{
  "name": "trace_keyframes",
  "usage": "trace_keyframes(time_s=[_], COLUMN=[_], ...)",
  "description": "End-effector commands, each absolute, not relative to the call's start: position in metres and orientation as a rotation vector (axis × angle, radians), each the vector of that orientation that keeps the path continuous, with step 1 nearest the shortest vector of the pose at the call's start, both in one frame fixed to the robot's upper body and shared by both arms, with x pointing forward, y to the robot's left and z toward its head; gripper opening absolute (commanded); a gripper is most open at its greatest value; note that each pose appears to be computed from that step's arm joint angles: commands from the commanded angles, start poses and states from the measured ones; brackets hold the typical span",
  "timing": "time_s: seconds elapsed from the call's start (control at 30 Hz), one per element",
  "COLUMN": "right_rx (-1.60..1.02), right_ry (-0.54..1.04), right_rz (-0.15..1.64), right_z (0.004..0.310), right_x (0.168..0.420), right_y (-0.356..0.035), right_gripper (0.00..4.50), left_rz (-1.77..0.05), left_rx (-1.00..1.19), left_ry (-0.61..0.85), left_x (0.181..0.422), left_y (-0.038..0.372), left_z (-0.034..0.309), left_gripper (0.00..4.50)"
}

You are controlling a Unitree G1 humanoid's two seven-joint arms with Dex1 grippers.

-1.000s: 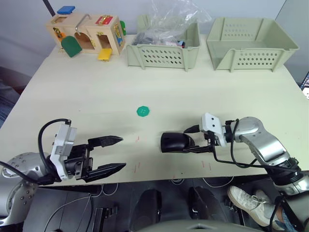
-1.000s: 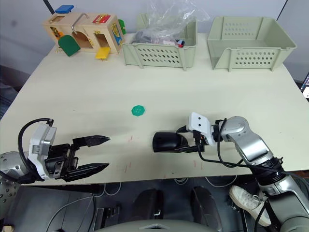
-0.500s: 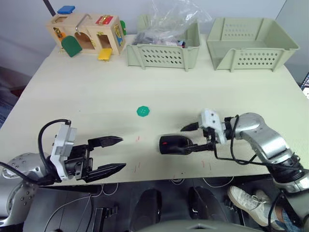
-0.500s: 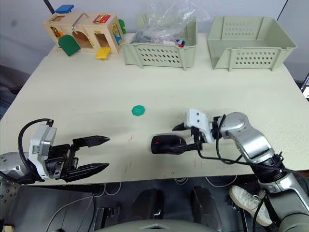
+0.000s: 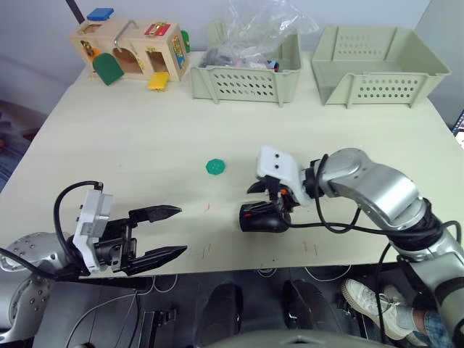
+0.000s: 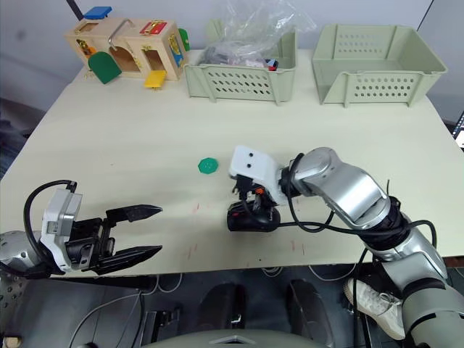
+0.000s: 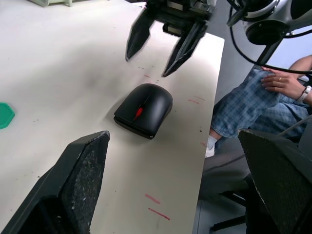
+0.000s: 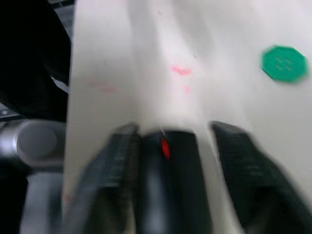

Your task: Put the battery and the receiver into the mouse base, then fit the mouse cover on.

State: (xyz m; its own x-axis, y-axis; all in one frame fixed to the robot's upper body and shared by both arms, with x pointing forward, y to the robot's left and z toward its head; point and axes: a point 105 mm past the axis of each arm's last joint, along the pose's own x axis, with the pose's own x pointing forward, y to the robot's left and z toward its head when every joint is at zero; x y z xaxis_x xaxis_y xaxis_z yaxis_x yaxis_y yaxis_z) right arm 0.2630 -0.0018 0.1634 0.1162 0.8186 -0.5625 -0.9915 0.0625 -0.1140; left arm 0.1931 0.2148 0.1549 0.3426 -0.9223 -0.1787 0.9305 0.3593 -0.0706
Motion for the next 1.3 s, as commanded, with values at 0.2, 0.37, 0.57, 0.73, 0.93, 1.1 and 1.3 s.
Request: trace_keyframes(time_s=[0.2, 0.37, 0.57, 0.73, 0.93, 1.1, 1.3], right_rx=[-0.580, -0.574, -0.588, -0.619, -0.645, -0.456, -0.216], right_ry=[0.385, 0.383, 0.415, 0.544, 0.653, 0.379, 0.060], right_rz=[1.391, 1.376, 1.372, 1.366, 1.323, 1.385, 1.403], right_z=[0.147, 0.142, 0.131, 0.095, 0.061, 0.116, 0.180], right_x=[0.262, 0.267, 0.269, 0.267, 0.270, 0.273, 0.260], right_y=[0.011, 0.012, 0.011, -0.002, -0.018, 0.003, -0.025], right_gripper=[1.46, 1.46, 1.46, 1.46, 1.46, 1.46, 1.46], left_rz=[-1.200, -1.196, -1.193, -1.193, -1.192, -1.192, -1.190], left_rx=[0.073, 0.075, 0.072, 0.068, 0.066, 0.062, 0.052], left_ry=[0.178, 0.178, 0.180, 0.180, 0.182, 0.178, 0.169], left_x=[0.192, 0.192, 0.191, 0.191, 0.191, 0.189, 0.189], left_y=[0.216, 0.216, 0.217, 0.216, 0.215, 0.215, 0.214], left_z=[0.160, 0.160, 0.159, 0.158, 0.156, 0.156, 0.157], left_gripper=[4.50, 4.50, 4.50, 4.50, 4.50, 4.50, 4.50])
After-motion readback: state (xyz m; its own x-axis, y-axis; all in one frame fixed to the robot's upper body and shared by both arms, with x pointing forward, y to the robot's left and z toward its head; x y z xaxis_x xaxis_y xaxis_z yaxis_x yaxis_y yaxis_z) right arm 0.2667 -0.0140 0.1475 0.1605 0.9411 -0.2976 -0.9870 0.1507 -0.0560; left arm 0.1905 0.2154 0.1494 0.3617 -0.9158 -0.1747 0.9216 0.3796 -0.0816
